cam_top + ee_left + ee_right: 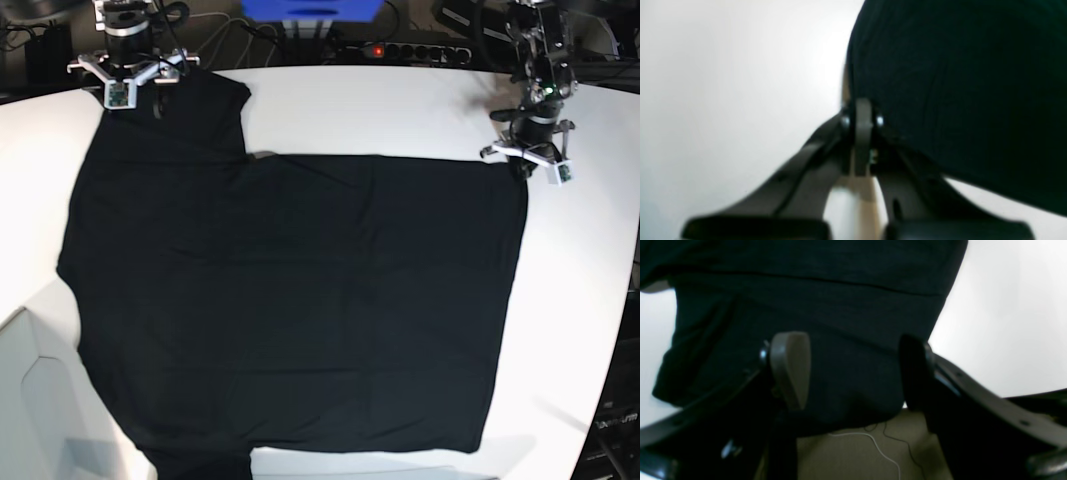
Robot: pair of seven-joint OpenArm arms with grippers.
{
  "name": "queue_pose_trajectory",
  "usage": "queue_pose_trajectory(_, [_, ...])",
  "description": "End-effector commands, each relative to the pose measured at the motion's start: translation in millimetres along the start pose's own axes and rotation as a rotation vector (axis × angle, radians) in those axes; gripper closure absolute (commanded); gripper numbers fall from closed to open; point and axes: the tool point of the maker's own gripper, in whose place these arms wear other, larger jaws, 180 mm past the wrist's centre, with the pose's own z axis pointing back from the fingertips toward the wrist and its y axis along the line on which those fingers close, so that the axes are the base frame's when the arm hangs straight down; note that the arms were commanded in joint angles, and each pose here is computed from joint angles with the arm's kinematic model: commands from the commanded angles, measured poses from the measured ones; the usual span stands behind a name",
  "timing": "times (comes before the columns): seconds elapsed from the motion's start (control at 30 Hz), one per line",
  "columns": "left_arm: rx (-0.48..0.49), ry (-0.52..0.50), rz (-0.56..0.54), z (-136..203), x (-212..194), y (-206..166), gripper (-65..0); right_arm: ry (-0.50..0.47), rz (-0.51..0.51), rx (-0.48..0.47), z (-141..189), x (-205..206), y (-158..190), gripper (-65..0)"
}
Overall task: Fold the T-shirt properly
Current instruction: 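Close both grippers on the shoulder edge corners of the shirt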
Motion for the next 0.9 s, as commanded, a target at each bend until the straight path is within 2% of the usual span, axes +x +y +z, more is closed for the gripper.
queue_pose_trajectory(0.0, [-0.005,-0.032,-0.013,0.6,11.0,0.5,-0.6,-0.016,0.013,-0.005,-1.4,4.9,-4.1,-42.7])
queue_pose_trajectory(0.13, [-0.005,-0.030,-0.013,0.8,10.4,0.7,0.0,0.048,0.025,-0.010,-12.0,-2.4,-8.6,-42.7])
queue_pose_trajectory(0.43, [-0.003,-0.024,-0.014,1.8,7.9,1.7,0.0,0.075,0.014,-0.094,-23.3,0.1,-38.8,-42.7])
queue_pose_trajectory(0.57, [0.000,-0.027,-0.013,2.1,8.7,3.2,0.0,0.096,0.045,-0.037,-28.4,1.5,-35.4,-42.7])
queue_pose_trajectory(0.87, [0.000,-0.028,-0.013,2.2,9.2,2.9,0.0,0.154,0.047,-0.028,-39.3,7.0,-48.1,-42.7])
